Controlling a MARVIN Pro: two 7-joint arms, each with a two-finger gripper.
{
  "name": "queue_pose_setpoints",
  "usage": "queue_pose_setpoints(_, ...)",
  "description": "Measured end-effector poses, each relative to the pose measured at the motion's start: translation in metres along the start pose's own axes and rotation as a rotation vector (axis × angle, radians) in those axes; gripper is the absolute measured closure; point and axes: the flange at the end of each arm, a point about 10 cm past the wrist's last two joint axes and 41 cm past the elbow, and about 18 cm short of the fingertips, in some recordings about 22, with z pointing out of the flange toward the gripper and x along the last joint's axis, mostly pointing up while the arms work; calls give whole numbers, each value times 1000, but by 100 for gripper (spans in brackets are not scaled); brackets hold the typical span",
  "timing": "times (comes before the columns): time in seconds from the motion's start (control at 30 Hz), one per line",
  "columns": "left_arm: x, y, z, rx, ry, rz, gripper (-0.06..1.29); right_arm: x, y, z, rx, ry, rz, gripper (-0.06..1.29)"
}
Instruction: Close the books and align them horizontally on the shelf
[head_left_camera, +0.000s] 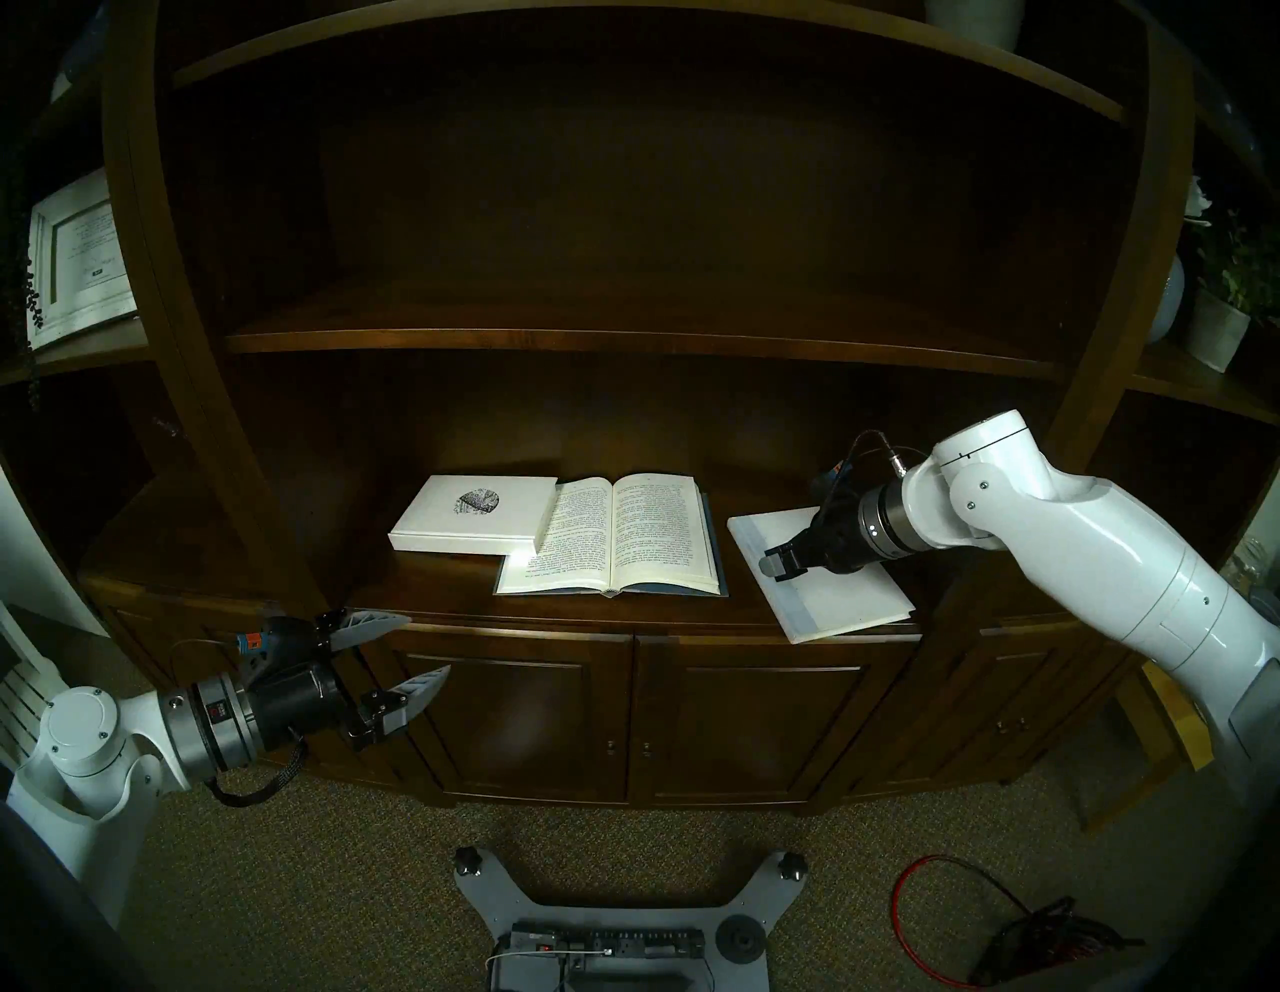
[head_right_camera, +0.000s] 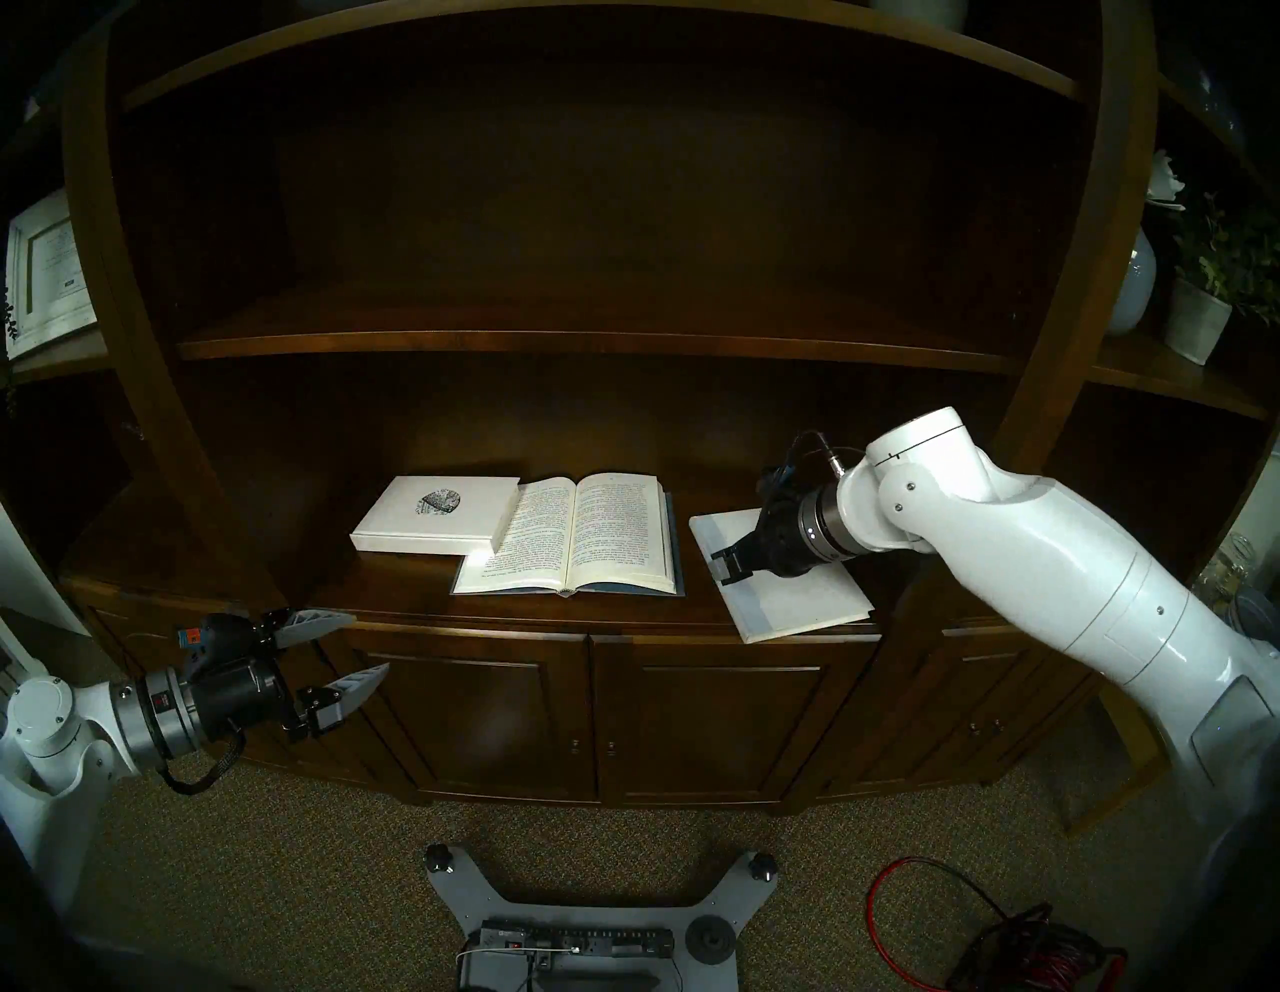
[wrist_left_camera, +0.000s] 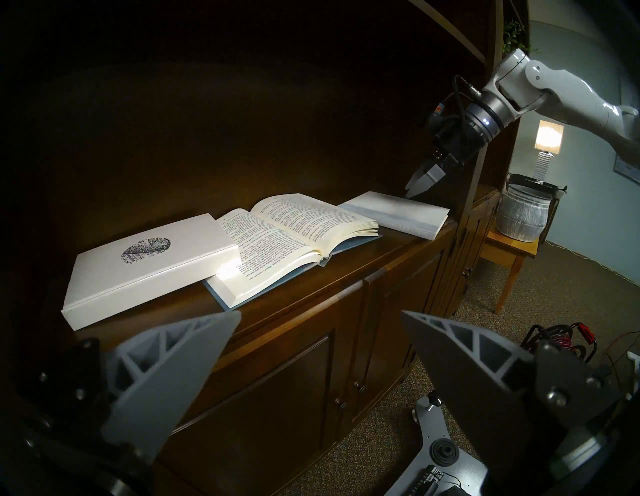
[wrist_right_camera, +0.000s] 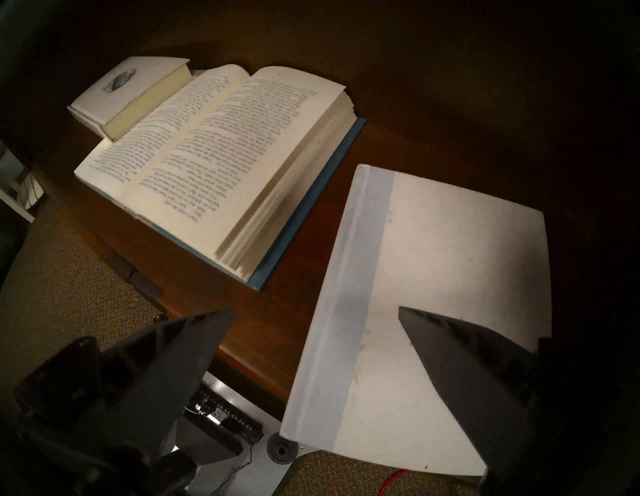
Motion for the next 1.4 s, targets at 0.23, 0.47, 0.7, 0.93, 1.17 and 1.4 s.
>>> queue_pose_setpoints(0.23, 0, 0, 0, 0, 0, 0, -3, -29, -24, -4, 51, -61, -37, -1)
queue_pose_setpoints(0.47, 0, 0, 0, 0, 0, 0, -3, -50, -40, -17, 28, -101, -84, -1)
queue_pose_setpoints(0.7, 0, 0, 0, 0, 0, 0, -3, -65, -55, -32, 7, -114, -113, -1)
queue_pose_setpoints(0.93, 0, 0, 0, 0, 1, 1, -3, -70, -75, -48, 6, -74, -102, -1)
queue_pose_setpoints(1.17, 0, 0, 0, 0, 1, 1, -3, -70, -77, -52, -23, -48, -42, -1)
queue_pose_setpoints(1.4, 0, 0, 0, 0, 1, 1, -3, -63, -61, -33, -59, -48, 10, 5)
